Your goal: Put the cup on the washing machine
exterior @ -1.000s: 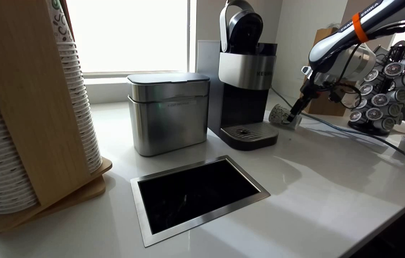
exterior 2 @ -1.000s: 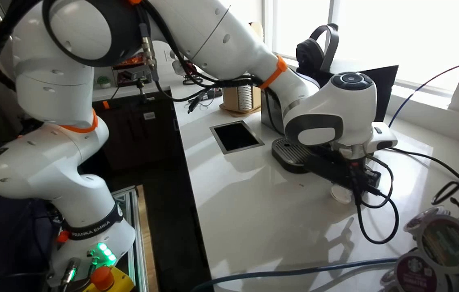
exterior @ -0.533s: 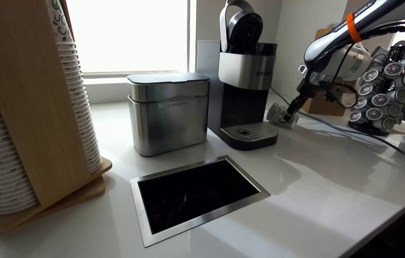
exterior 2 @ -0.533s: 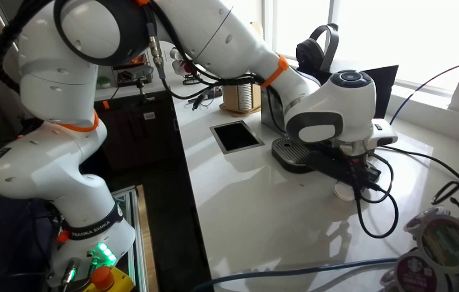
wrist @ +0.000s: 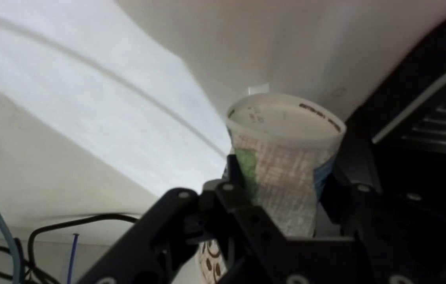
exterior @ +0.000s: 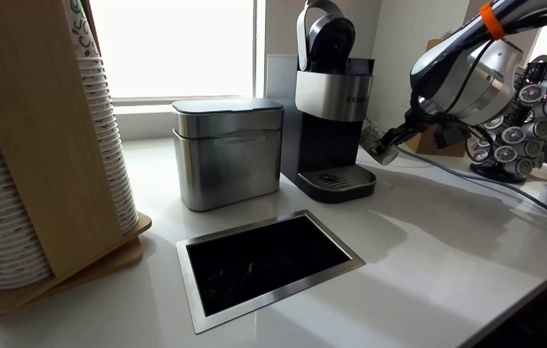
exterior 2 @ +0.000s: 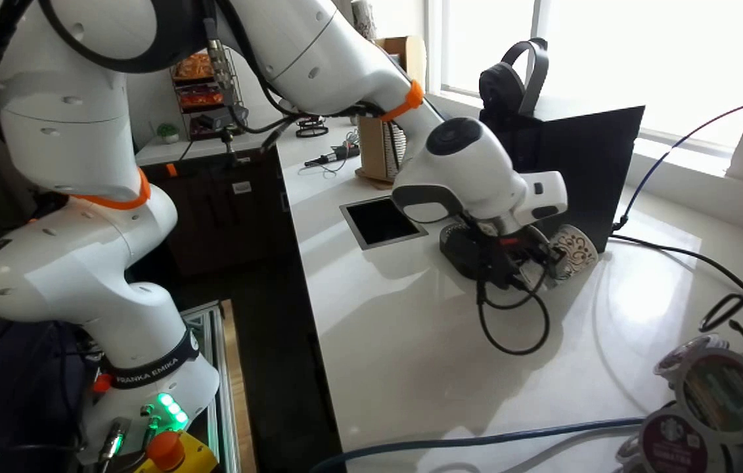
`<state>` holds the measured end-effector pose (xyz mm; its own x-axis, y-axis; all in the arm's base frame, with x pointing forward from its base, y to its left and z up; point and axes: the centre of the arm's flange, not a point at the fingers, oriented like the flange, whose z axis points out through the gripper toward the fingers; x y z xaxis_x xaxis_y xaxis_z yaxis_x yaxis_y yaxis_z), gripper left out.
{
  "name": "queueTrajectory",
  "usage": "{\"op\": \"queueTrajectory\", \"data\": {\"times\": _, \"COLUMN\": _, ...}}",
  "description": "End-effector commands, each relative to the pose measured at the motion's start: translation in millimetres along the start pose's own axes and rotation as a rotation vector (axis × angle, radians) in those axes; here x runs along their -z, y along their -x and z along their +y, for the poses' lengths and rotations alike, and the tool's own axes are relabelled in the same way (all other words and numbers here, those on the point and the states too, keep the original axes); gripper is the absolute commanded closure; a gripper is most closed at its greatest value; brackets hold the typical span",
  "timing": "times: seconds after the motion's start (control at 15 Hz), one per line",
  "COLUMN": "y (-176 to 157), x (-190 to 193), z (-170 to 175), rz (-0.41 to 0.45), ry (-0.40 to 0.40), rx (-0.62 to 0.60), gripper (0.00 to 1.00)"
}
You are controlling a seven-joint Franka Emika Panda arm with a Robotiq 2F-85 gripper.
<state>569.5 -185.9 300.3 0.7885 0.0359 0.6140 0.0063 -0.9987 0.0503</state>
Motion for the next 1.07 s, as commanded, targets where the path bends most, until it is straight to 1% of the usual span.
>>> {"op": "queueTrajectory", "data": {"times": 0.0, "y": 56, "x": 55, "z": -41, "rz": 0.142, "ry": 0.079, "rx": -0.127, "gripper": 0.76}}
{"op": "queueTrajectory", "data": {"times": 0.07, "y": 62, "x": 62, "z": -52, "rz": 0.183, "ry": 0.106, "rx": -0.158, "gripper": 0.76}}
{"op": "queueTrajectory", "data": {"times": 0.2, "y": 61, "x": 79, "z": -74, "rz": 0.266, "ry": 0.165, "rx": -0.218, "gripper": 0.76}}
{"op": "queueTrajectory", "data": {"times": 0.27, "y": 63, "x": 85, "z": -82, "rz": 0.311, "ry": 0.184, "rx": -0.248, "gripper": 0.76}}
{"op": "queueTrajectory", "data": {"times": 0.33, "y": 67, "x": 90, "z": -87, "rz": 0.336, "ry": 0.193, "rx": -0.262, "gripper": 0.76}}
{"op": "queueTrajectory", "data": {"times": 0.47, "y": 85, "x": 100, "z": -91, "rz": 0.354, "ry": 0.218, "rx": -0.294, "gripper": 0.76}}
{"op": "queueTrajectory", "data": {"times": 0.53, "y": 101, "x": 101, "z": -88, "rz": 0.353, "ry": 0.243, "rx": -0.330, "gripper": 0.76}}
{"op": "queueTrajectory", "data": {"times": 0.6, "y": 119, "x": 103, "z": -83, "rz": 0.349, "ry": 0.295, "rx": -0.396, "gripper": 0.76}}
{"op": "queueTrajectory", "data": {"times": 0.67, "y": 138, "x": 108, "z": -79, "rz": 0.360, "ry": 0.306, "rx": -0.427, "gripper": 0.76}}
{"op": "queueTrajectory", "data": {"times": 0.8, "y": 177, "x": 116, "z": -78, "rz": 0.393, "ry": 0.302, "rx": -0.338, "gripper": 0.76}}
{"op": "queueTrajectory", "data": {"times": 0.93, "y": 213, "x": 125, "z": -85, "rz": 0.438, "ry": 0.291, "rx": -0.246, "gripper": 0.76}}
{"op": "queueTrajectory", "data": {"times": 1.0, "y": 215, "x": 123, "z": -86, "rz": 0.457, "ry": 0.284, "rx": -0.212, "gripper": 0.76}}
